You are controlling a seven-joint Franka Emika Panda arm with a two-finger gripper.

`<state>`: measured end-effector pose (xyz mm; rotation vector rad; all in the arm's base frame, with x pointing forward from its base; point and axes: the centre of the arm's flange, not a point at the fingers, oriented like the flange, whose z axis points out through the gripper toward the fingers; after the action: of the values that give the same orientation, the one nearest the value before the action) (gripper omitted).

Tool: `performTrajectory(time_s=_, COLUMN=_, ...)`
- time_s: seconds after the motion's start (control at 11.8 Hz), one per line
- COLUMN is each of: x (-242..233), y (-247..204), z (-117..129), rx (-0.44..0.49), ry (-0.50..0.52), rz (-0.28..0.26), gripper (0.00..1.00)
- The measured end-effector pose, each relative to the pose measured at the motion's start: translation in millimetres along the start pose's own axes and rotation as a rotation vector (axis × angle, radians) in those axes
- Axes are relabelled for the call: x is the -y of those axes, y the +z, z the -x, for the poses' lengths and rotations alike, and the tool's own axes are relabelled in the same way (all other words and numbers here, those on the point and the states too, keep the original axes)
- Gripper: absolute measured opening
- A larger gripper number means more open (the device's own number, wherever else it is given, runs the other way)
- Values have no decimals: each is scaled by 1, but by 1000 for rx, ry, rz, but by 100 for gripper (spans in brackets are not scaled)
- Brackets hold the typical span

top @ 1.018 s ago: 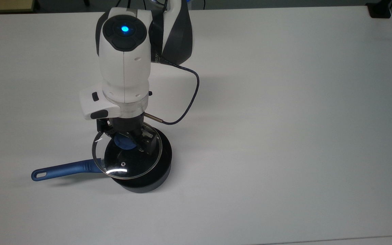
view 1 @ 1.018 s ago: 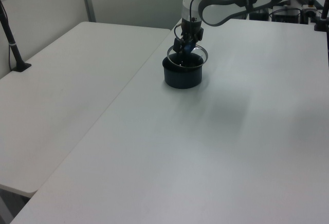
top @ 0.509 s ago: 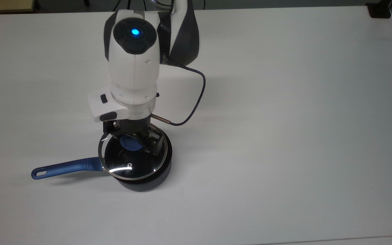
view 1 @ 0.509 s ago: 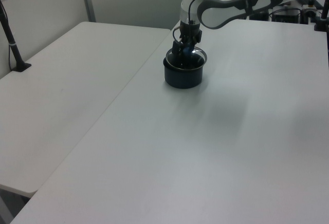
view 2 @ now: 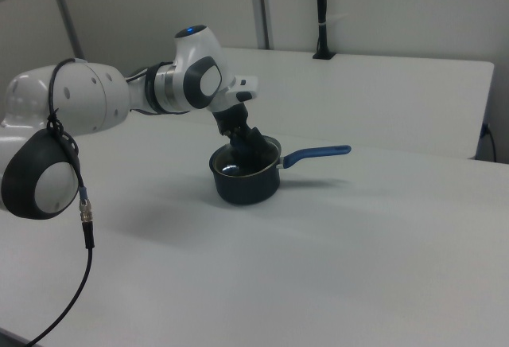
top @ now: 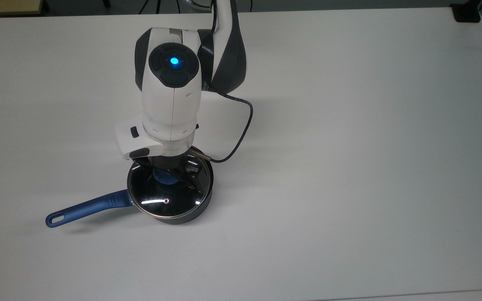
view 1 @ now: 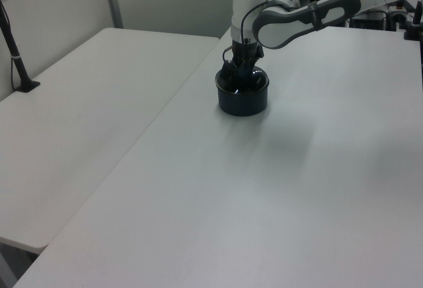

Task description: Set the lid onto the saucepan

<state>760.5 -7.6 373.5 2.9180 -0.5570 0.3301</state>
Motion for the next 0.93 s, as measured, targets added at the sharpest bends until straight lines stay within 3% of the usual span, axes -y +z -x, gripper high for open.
performTrajectory(time_s=0.25, x=-12, y=-32, z=6, rx=63, ry=19, rz=37, gripper=100)
performTrajectory(time_s=0.51, x=-57, y=-136, z=30, rx=197, ry=86, rz=72, gripper=100)
performTrajectory(time_s=0.68, x=-92, y=-189, z=43, rx=221, ry=131, rz=72, gripper=100)
performTrajectory(time_s=0.93, x=-114, y=-230, z=68, rx=225, ry=137, rz=80, gripper=100)
